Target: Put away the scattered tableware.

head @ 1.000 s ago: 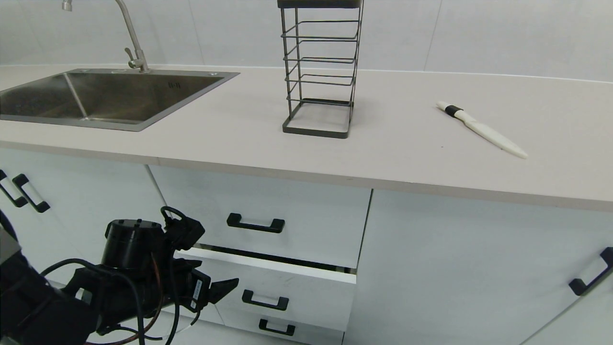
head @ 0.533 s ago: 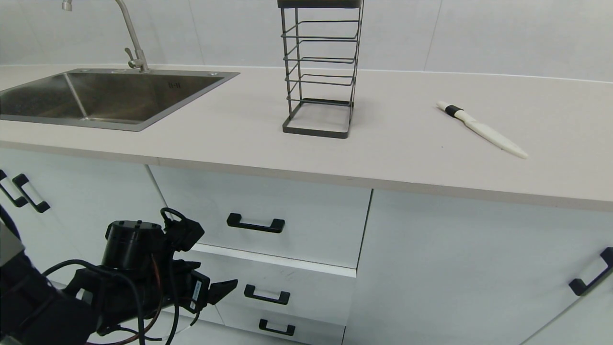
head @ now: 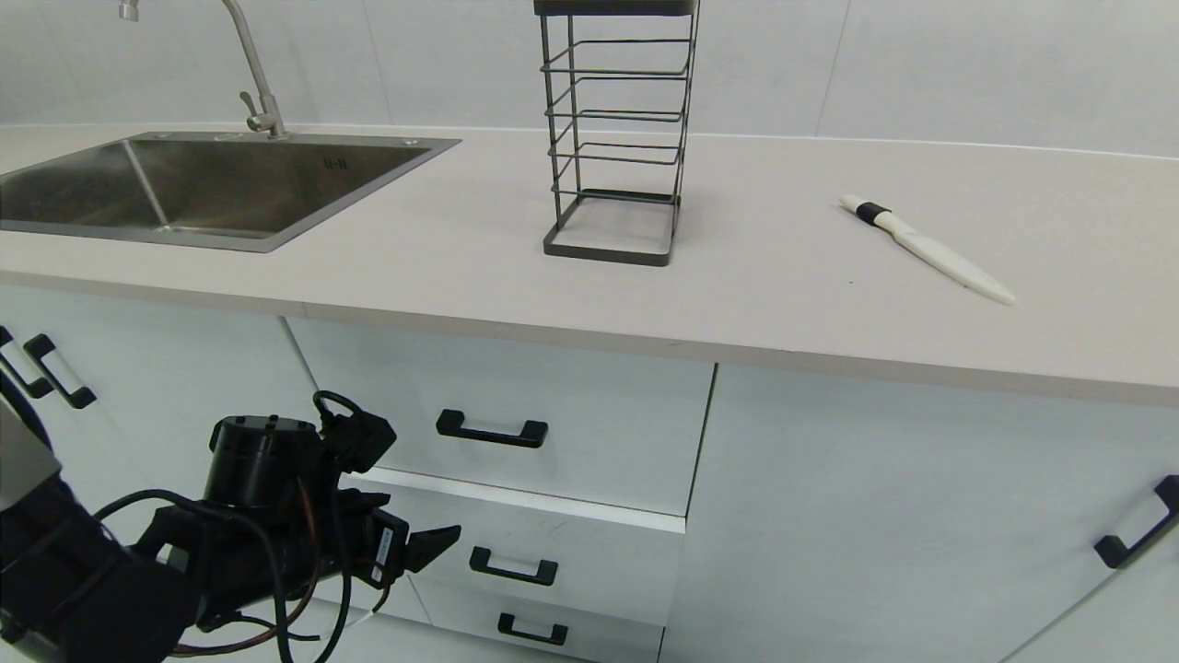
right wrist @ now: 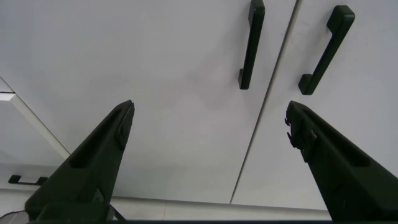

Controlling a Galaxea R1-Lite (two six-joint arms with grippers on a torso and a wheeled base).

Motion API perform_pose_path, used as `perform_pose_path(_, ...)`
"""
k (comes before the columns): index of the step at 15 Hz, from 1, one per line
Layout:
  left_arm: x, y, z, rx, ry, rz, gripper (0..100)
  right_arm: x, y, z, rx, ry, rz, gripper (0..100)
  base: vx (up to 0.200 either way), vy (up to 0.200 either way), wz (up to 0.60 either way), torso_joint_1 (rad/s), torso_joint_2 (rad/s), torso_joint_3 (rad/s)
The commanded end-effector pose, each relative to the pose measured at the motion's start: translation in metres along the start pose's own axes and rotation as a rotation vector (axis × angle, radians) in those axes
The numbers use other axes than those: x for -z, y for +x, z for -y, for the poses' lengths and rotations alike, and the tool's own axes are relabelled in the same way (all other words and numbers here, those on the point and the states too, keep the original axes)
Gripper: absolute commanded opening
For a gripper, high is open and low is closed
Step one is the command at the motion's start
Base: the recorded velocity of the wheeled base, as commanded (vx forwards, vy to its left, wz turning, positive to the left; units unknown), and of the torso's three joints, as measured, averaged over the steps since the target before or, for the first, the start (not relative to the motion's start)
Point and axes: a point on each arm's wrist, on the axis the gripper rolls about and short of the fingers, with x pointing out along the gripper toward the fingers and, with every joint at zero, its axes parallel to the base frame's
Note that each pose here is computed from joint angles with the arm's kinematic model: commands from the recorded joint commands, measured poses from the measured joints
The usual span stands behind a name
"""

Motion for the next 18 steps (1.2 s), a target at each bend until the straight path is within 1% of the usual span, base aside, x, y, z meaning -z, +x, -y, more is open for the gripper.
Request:
perform_pose_path(1,0.000,0.001,0.000,0.000,-0.001,-0.003,100,0.000,0.000,0.000,0.000,0.000,-0.001,100,0.000,0.000,0.00,0.000,0.00,0.000)
perform_pose_path(3,0.001,-0.001,0.000,0.000,0.000,0.000,100,0.000,0.000,0.000,0.000,0.000,-0.001,100,0.000,0.000,0.00,0.000,0.00,0.000)
perform_pose_path(4,-0.001,-0.004,0.000,-0.002,0.001,0.013,100,0.000,0.000,0.000,0.001,0.000,-0.001,100,0.000,0.000,0.00,0.000,0.00,0.000)
perform_pose_path(6,-0.003,-0.007,-0.005,-0.021,-0.008,0.030,100,0.000,0.000,0.000,0.000,0.000,-0.001,100,0.000,0.000,0.00,0.000,0.00,0.000)
perform_pose_path(9,0.001,-0.001,-0.005,-0.016,-0.010,0.009,100,0.000,0.000,0.000,0.000,0.000,-0.001,100,0.000,0.000,0.00,0.000,0.00,0.000)
perform_pose_path(11,0.001,0.005,-0.006,-0.016,-0.011,0.012,100,0.000,0.000,0.000,0.000,0.000,-0.001,100,0.000,0.000,0.00,0.000,0.00,0.000)
perform_pose_path(13,0.006,0.014,-0.008,-0.017,-0.019,-0.019,100,0.000,0.000,0.000,0.000,0.000,-0.001,100,0.000,0.000,0.00,0.000,0.00,0.000)
perform_pose_path(16,0.000,0.023,-0.012,-0.023,-0.023,-0.009,100,0.000,0.000,0.000,0.000,0.000,-0.001,100,0.000,0.000,0.00,0.000,0.00,0.000)
perform_pose_path(18,-0.005,0.027,-0.013,-0.025,-0.048,0.006,100,0.000,0.000,0.000,0.000,0.000,-0.001,100,0.000,0.000,0.00,0.000,0.00,0.000)
